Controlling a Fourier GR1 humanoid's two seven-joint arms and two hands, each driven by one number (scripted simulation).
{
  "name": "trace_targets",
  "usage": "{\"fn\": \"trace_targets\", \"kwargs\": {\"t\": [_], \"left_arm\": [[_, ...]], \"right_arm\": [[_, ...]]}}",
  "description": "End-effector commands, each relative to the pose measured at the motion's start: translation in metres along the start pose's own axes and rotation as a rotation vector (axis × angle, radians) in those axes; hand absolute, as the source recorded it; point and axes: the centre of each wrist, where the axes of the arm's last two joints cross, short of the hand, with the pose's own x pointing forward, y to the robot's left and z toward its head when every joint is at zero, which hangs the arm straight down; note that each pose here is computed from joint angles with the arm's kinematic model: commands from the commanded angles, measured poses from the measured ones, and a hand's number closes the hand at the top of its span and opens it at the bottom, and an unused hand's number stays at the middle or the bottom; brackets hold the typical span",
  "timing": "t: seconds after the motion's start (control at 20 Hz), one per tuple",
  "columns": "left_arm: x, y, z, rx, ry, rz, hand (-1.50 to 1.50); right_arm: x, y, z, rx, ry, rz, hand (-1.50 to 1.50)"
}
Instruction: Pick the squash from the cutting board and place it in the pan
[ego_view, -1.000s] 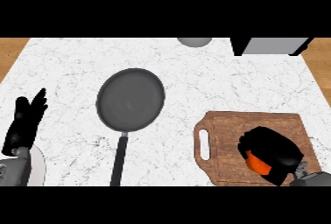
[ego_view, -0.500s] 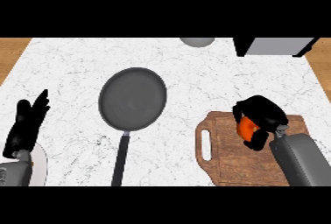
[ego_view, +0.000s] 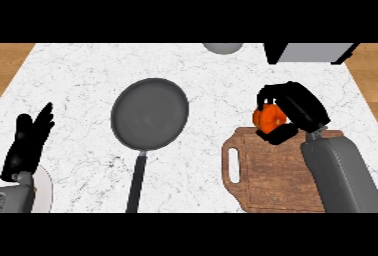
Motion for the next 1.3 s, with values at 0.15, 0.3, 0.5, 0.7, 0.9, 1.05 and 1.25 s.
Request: {"fn": "trace_targets", "kwargs": {"t": [0.15, 0.3, 0.5, 0.7, 0.9, 1.05, 1.25], "left_arm": [[-0.024, -0.007, 0.005, -0.003, 0.021, 0.015, 0.00], [-0.012, 0.000, 0.011, 0.004, 0.003, -0.007, 0.00], [-0.012, 0.005, 0.017, -0.020, -0.014, 0.002, 0.00], [-0.004, 0.005, 0.001, -0.005, -0.017, -0.004, 0.00], [0.010, -0.004, -0.003, -0.049, -0.012, -0.012, 0.00], [-0.001, -0.016, -0.007, -0.032, -0.035, -0.014, 0.00], [0.014, -0.004, -0.005, -0.054, -0.038, -0.009, 0.00]], "right_arm": [[0.049, -0.020, -0.019, -0.111, -0.105, -0.114, 1.50], [0.061, -0.031, -0.038, -0.113, -0.105, -0.138, 1.50], [0.096, -0.006, -0.078, -0.112, -0.058, -0.212, 1.50], [0.111, -0.013, -0.109, -0.070, -0.044, -0.295, 1.50], [0.121, 0.008, -0.136, -0.089, -0.001, -0.357, 1.50], [0.129, 0.021, -0.147, -0.046, 0.028, -0.355, 1.50], [0.122, 0.043, -0.148, -0.046, 0.053, -0.338, 1.50]]}}
